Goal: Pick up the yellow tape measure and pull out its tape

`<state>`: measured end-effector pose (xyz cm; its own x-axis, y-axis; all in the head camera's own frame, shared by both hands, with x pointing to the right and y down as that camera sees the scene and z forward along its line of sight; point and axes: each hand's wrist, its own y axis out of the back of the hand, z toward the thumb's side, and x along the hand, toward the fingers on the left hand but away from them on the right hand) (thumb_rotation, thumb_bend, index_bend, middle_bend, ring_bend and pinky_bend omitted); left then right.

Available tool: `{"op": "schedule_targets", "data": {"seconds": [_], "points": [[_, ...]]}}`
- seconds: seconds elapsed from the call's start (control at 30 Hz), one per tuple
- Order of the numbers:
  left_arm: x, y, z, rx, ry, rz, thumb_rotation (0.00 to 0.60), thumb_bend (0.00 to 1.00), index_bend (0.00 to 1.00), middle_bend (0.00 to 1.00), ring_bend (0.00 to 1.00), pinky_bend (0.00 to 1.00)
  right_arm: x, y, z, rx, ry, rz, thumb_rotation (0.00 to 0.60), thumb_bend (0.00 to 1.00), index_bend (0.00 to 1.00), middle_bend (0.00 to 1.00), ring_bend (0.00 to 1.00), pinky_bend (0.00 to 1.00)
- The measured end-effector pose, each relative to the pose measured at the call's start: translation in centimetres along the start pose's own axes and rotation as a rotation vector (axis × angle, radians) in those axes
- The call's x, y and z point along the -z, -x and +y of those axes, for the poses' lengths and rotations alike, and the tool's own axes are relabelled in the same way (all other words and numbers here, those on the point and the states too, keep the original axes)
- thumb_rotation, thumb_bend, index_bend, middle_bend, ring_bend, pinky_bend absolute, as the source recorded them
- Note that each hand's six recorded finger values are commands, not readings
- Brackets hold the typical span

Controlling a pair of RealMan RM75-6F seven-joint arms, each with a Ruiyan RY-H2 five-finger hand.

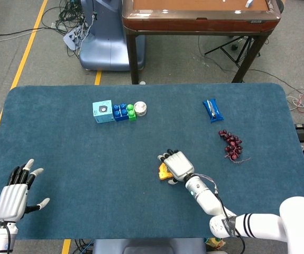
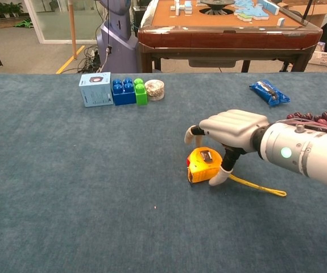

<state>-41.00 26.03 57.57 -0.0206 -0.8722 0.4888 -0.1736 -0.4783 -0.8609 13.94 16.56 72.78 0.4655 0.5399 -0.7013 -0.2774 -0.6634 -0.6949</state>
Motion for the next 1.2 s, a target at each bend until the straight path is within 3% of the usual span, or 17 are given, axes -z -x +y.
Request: {"op": "schedule_targets", "data": {"seconds": [0.37, 1.07, 1.2], "points": [[-0.40, -0.04, -0.11, 0.004, 0.004, -0.002, 0.600, 0.10, 0.20, 0.00, 0.00, 0.00, 0.36, -0.30, -0.09, -0.012, -0.007, 0.020, 0.600, 0.18, 0.22, 0.33, 0.20, 0.28], [-0.27, -0.25, 0.01, 0.007, 0.003, 0.003, 0.600, 0.10, 0.19, 0.00, 0.00, 0.00, 0.12, 0.29, -0.21, -0.016, -0.003, 0.017, 0.600, 0.23, 0.29, 0.37, 0.24, 0.28], [-0.12, -0.23, -0.06, 0.010, 0.003, 0.007, 0.600, 0.10, 0.18, 0.00, 0.00, 0.00, -0.04, 0.55, -0.28, -0.019, -0.005, 0.018, 0.600, 0.31, 0.37, 0.42, 0.28, 0.28]]}}
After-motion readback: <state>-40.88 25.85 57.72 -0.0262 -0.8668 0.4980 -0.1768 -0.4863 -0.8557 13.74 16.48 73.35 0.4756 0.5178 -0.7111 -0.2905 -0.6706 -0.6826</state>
